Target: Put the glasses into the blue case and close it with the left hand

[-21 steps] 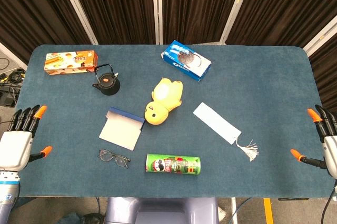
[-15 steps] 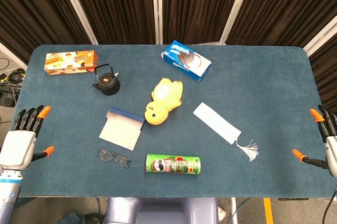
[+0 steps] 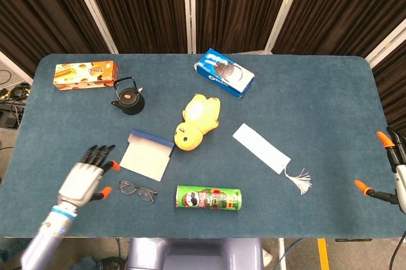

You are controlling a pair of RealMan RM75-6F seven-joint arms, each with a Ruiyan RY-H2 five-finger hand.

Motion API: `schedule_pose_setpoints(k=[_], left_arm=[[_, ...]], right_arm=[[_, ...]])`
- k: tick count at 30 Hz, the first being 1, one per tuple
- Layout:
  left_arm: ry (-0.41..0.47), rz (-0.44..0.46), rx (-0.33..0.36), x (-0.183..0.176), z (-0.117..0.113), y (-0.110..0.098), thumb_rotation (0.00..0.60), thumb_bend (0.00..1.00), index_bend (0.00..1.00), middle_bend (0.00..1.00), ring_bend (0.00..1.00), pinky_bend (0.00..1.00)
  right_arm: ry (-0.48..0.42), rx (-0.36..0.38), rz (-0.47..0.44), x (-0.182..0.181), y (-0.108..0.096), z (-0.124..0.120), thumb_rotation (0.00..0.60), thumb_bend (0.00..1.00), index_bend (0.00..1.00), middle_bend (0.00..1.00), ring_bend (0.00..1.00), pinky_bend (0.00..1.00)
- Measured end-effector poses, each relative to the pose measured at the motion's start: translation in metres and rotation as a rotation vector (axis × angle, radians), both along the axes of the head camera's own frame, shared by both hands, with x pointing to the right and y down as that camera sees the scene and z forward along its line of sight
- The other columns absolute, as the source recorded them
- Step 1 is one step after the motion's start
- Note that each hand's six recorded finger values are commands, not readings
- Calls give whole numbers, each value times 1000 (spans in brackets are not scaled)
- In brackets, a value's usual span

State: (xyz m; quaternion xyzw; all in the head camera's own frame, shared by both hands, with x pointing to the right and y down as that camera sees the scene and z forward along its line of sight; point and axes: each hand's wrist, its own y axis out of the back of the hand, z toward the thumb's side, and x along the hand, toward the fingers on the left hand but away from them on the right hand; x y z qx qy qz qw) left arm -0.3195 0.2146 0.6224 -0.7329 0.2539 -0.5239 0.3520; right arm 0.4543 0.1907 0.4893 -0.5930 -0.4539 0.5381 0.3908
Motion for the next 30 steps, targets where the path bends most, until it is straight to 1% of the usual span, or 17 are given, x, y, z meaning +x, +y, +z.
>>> schedule_pose_setpoints(k=[5,8,14,22,30], left_arm=[[-34,77,-33,32,24,6,600,338,433,0,0,0],[-55,105,-55,45,36,11,600,340,473,0,0,0],[-76,123,-88,54,55,14,600,368,482,0,0,0],[-67,123,-106,57,73,15,600,387,484,0,0,0],[-56,131,-116,60,76,17,600,400,498,0,0,0]], right_arm=[[-1,0,6,2,-1,0,600,0,0,0,0,0],[1,-6,7,2,-1,2,600,0,0,0,0,0],[7,-11,4,2,-1,4,600,0,0,0,0,0],[17,-26,5,2,-2,9,600,0,0,0,0,0],[19,-28,4,1,-2,10,600,0,0,0,0,0]])
